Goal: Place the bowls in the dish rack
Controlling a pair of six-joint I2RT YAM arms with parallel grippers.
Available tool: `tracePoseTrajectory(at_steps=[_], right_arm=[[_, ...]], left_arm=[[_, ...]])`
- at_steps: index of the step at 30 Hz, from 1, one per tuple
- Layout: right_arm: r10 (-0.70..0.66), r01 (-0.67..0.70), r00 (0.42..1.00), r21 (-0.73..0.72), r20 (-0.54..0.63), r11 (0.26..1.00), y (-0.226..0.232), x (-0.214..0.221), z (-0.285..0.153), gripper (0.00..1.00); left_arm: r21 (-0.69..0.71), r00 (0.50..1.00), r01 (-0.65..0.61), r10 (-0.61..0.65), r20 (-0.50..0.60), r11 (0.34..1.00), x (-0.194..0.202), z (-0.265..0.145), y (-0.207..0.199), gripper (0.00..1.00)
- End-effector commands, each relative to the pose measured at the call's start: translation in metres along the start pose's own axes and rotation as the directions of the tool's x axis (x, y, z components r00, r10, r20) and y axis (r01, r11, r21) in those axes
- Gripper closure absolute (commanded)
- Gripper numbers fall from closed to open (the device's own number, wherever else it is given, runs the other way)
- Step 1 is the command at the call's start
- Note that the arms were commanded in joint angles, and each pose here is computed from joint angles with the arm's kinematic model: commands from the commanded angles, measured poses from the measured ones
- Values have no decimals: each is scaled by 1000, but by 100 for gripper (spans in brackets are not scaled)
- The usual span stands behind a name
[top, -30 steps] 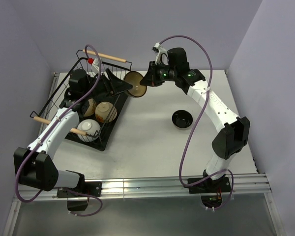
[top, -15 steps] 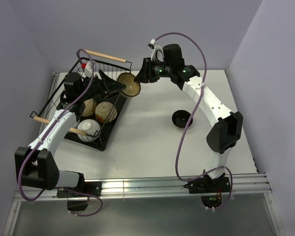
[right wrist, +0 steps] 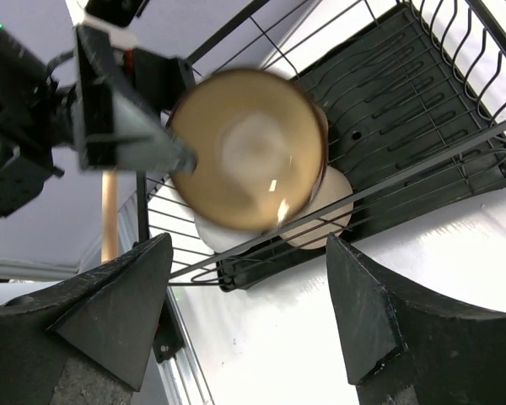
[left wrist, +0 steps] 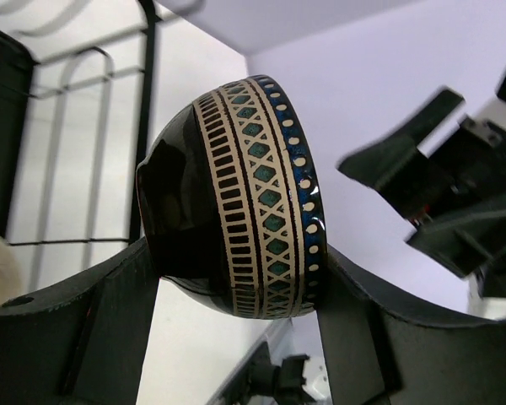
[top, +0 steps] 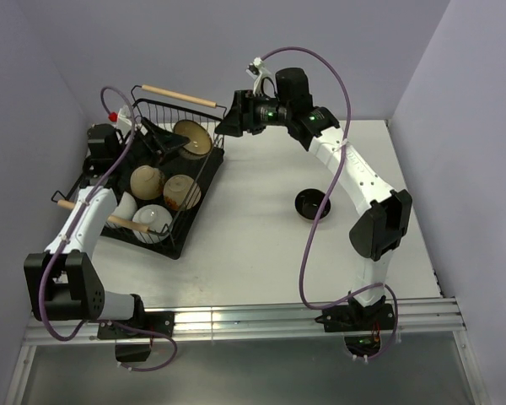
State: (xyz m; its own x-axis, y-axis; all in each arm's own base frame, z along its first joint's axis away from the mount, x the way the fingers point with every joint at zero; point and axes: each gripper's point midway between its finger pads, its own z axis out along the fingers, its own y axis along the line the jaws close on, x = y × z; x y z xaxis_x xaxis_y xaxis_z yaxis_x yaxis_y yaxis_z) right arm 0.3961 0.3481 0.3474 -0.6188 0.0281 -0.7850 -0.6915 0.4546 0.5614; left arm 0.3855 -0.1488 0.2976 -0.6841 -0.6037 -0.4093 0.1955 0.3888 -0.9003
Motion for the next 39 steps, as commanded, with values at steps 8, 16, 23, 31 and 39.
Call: tracePoseTrajectory(at_steps=[8,16,23,31,39], right_arm=[[-35,35,998,10,55,999,2,-17,-16,18],[-28,27,998,32,52,999,-9,-10,-19,17],[-16,15,999,32,38,999,-14,-3,-16,17],[-2,1,1000,40,25,999,-22,3,-17,17],[11,-11,1000,47,18,999,-30,7,-17,17]], left_arm=[[-196,941,-252,287,179,948,-89,-17,21,100],[-386,895,-337,420,153,859,-114,-14,66,100],[-393,923,-294,366,121,871,-113,0,91,100],[-425,937,-282,342,69,860,-115,13,120,100],[-423,944,-301,330,-7,855,-116,28,139,100]])
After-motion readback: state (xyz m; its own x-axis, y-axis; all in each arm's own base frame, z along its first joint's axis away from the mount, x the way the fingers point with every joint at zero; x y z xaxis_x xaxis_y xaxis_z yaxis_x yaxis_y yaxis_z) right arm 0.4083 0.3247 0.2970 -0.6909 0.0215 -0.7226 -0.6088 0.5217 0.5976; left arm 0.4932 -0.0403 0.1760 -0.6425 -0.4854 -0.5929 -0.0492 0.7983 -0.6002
